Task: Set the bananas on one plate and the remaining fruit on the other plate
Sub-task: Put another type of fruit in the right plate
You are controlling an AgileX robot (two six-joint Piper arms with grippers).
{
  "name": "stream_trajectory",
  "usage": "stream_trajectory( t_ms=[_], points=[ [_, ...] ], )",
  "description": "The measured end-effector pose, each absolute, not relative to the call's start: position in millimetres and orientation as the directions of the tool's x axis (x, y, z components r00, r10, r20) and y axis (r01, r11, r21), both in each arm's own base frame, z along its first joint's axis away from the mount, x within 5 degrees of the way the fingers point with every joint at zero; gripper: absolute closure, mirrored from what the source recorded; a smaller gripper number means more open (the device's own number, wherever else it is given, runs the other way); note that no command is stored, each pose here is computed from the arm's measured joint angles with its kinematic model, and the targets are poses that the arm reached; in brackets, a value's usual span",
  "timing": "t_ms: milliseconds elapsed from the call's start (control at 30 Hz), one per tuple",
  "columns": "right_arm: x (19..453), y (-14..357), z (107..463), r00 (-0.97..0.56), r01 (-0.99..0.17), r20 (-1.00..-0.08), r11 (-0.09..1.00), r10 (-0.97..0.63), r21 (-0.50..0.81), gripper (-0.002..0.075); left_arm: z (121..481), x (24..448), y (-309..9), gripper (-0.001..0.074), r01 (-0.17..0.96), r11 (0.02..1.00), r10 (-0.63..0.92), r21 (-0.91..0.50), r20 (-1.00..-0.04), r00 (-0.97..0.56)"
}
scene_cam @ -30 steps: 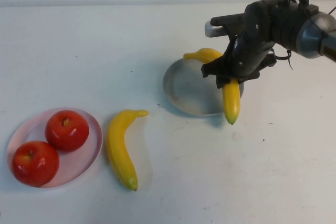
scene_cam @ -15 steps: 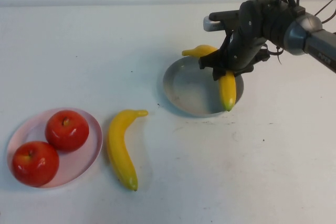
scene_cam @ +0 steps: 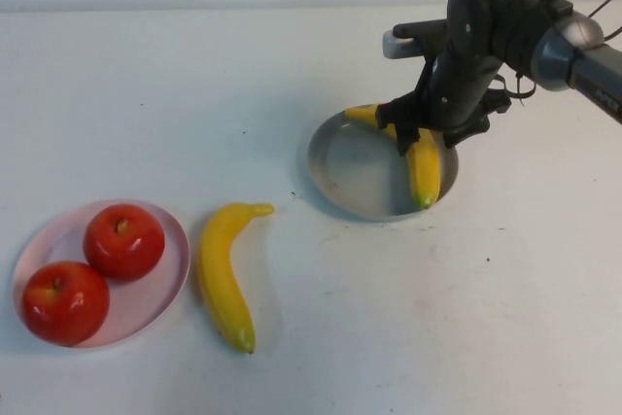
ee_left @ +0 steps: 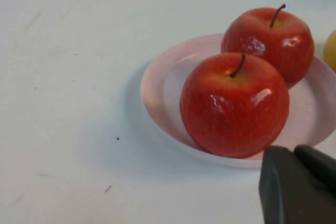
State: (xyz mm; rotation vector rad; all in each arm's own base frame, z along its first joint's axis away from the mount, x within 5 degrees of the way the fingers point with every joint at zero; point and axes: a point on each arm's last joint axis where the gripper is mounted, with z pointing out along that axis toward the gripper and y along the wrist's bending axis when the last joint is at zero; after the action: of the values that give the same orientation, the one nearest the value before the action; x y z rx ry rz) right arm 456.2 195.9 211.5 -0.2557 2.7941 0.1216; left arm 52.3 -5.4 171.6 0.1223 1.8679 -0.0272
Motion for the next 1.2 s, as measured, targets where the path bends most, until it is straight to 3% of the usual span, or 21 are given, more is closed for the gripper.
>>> stream_trajectory(
  t_ms=[167,267,567,833,1200],
  points=[
    [439.9,209.3,252.1,-0.919,-0.228,-0.341,0.973,-0.199,0.047,0.0249,171.6,52.3,-5.4,0.0731,0.098,0.994,0.071,0.044,-0.954,-0.291],
    [421.1,236.3,271.5,-0.896,-0.292,-0.365,0.955,-0.253,0.056,0.0249,171.6,52.3,-5.4,0.0731,0.098,0.994,0.071,0.044,-0.954,-0.291],
    [345.4,334.5,274.6,-0.829,-0.51,-0.341,0.849,-0.442,0.138,0.0248,171.6,52.3,-5.4,0.0731,0.098,0.994,0.071,0.044,-0.954,-0.291],
    [304.8,381.7,247.8,-0.784,-0.604,-0.285,0.784,-0.551,0.146,0.0248,171.6,52.3,-5.4,0.0731,0.098,0.994,0.071,0.044,-0.954,-0.291],
    [298.6,396.8,210.6,-0.788,-0.611,-0.207,0.776,-0.58,0.154,0.0248,171.6,52.3,-5.4,0.0731,0.098,0.994,0.071,0.044,-0.954,-0.291]
  ],
)
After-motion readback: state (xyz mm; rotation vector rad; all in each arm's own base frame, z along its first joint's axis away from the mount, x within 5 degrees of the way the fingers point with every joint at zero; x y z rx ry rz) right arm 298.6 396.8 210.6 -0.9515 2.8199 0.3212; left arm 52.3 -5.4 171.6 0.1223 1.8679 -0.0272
